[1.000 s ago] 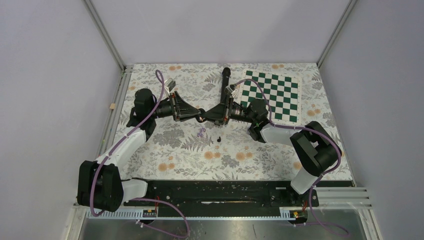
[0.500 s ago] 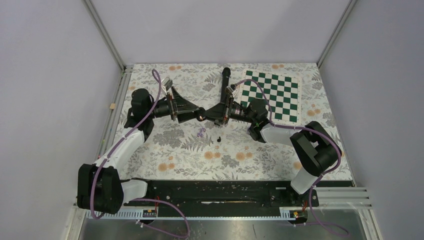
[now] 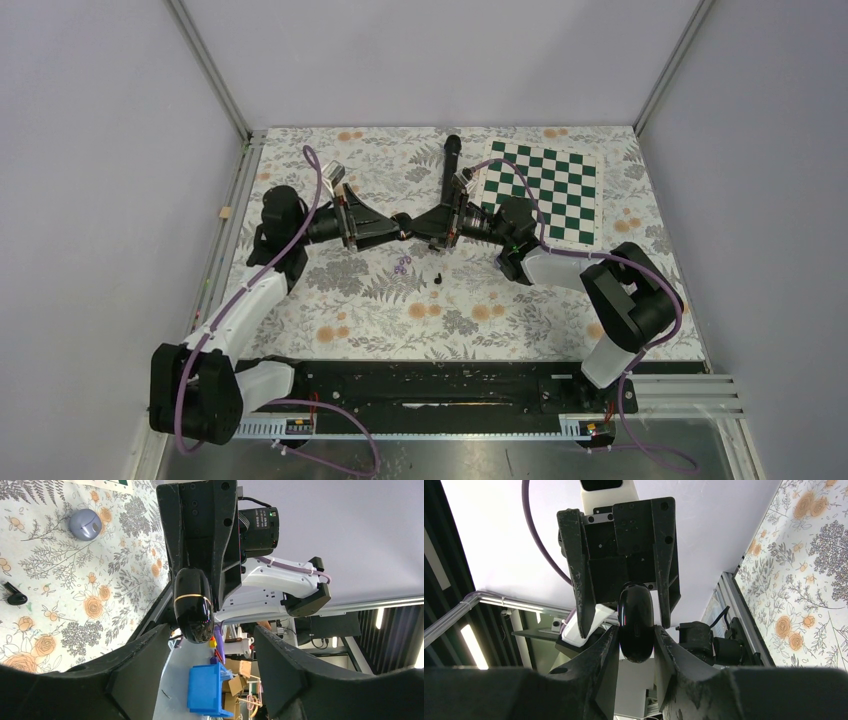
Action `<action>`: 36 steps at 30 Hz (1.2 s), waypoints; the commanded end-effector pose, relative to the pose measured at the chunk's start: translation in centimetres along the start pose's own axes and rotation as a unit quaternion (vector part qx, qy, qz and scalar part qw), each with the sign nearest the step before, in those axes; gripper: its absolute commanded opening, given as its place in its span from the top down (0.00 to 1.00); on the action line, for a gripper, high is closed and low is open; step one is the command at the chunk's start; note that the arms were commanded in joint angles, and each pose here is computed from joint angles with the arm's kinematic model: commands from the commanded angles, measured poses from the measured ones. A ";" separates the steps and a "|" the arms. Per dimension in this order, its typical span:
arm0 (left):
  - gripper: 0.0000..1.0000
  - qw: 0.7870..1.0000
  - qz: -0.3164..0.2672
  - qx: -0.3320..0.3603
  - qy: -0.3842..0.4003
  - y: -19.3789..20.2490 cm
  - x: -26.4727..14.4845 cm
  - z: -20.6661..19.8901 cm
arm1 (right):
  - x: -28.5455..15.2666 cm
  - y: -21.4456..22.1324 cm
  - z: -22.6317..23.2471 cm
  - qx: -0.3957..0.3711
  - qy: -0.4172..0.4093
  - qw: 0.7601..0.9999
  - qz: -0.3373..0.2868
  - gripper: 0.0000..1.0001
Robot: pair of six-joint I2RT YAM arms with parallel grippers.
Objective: Insert the wireless bluetooth earbuds into the charging case
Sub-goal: Open the charging case.
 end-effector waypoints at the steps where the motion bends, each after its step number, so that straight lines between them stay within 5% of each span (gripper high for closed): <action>1: 0.40 0.999 -0.018 0.026 0.009 -0.4 0.4 -0.4 | 0.3 -0.9 2.6 -0.031 -0.034 0.999 -0.011 1.00; 8: 0.62 0.999 -0.023 0.012 0.027 -0.8 1.1 -0.6 | 0.2 -0.8 2.5 -0.031 -0.033 0.999 -0.010 1.00; 14: 0.64 0.999 -0.020 0.006 0.029 -0.9 1.6 -0.6 | 0.1 -0.8 2.5 -0.033 -0.034 0.999 -0.008 1.00; 23: 1.00 0.999 -0.018 0.005 0.035 -0.9 1.7 -0.8 | 0.2 -1.0 2.6 -0.014 -0.055 0.998 -0.016 1.00; 36: 1.00 0.991 -0.001 0.038 0.132 0.1 0.6 -4.5 | 0.9 -1.5 2.1 0.031 -0.087 0.996 -0.005 1.00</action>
Point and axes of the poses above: each gripper's point midway between its finger pads, its own x axis out along the fingers, its own z axis along the line the jaws close on, y = z × x, the point moved 5 cm from there along -x, back along the fingers, and after that the axes turned 6 degrees about -x, right-handed, at the moved point
